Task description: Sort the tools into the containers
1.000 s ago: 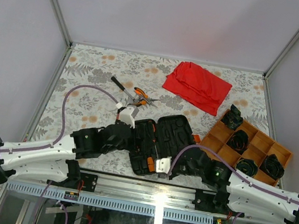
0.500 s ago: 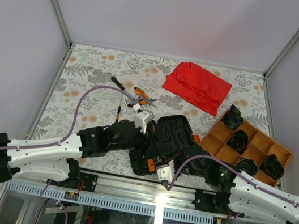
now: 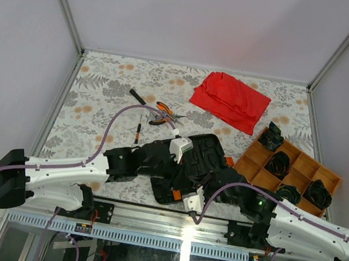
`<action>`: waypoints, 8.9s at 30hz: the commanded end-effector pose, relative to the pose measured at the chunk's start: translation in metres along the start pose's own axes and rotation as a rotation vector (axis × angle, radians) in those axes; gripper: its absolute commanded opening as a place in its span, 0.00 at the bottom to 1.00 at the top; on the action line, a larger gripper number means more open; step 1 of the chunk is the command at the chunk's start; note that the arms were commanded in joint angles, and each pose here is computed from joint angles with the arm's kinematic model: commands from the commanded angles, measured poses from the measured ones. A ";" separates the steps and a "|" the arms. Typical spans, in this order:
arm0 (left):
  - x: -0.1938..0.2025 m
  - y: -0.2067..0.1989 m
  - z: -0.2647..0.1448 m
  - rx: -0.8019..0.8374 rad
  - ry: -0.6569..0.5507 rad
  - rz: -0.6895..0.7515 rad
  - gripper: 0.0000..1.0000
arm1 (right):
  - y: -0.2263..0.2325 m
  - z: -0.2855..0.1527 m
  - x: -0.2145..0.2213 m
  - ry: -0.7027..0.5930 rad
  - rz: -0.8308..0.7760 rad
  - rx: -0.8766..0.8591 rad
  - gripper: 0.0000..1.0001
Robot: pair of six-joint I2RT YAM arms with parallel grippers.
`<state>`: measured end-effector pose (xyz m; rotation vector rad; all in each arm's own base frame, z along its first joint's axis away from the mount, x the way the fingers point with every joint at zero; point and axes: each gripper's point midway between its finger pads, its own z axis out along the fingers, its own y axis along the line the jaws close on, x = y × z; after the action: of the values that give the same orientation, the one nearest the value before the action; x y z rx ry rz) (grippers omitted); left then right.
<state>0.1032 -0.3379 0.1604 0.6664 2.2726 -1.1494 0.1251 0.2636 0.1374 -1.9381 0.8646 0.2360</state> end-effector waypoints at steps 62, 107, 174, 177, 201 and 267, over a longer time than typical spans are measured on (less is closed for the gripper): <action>-0.054 0.054 -0.036 -0.268 -0.399 -0.150 0.00 | -0.093 -0.041 0.009 -0.601 2.192 0.907 0.66; -0.059 0.044 -0.029 -0.219 -0.394 -0.140 0.00 | -0.070 0.012 0.015 -0.637 2.486 0.794 0.54; 0.018 0.220 -0.079 -0.647 -0.476 -0.667 0.46 | -0.045 0.163 0.023 0.324 1.787 0.129 0.00; 0.019 0.218 -0.076 -0.633 -0.460 -0.667 0.47 | -0.047 0.165 0.031 0.350 1.797 0.165 0.00; 0.030 0.219 -0.078 -0.693 -0.379 -0.699 0.50 | -0.053 0.177 0.054 0.425 1.848 0.237 0.06; 0.037 0.209 -0.038 -0.514 -0.313 -0.693 0.23 | -0.040 0.180 0.045 0.469 1.783 0.068 0.17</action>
<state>0.1950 -0.1873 0.0362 -0.5066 2.4307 -0.7663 0.2118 0.3955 0.0419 -0.5818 2.6582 0.7058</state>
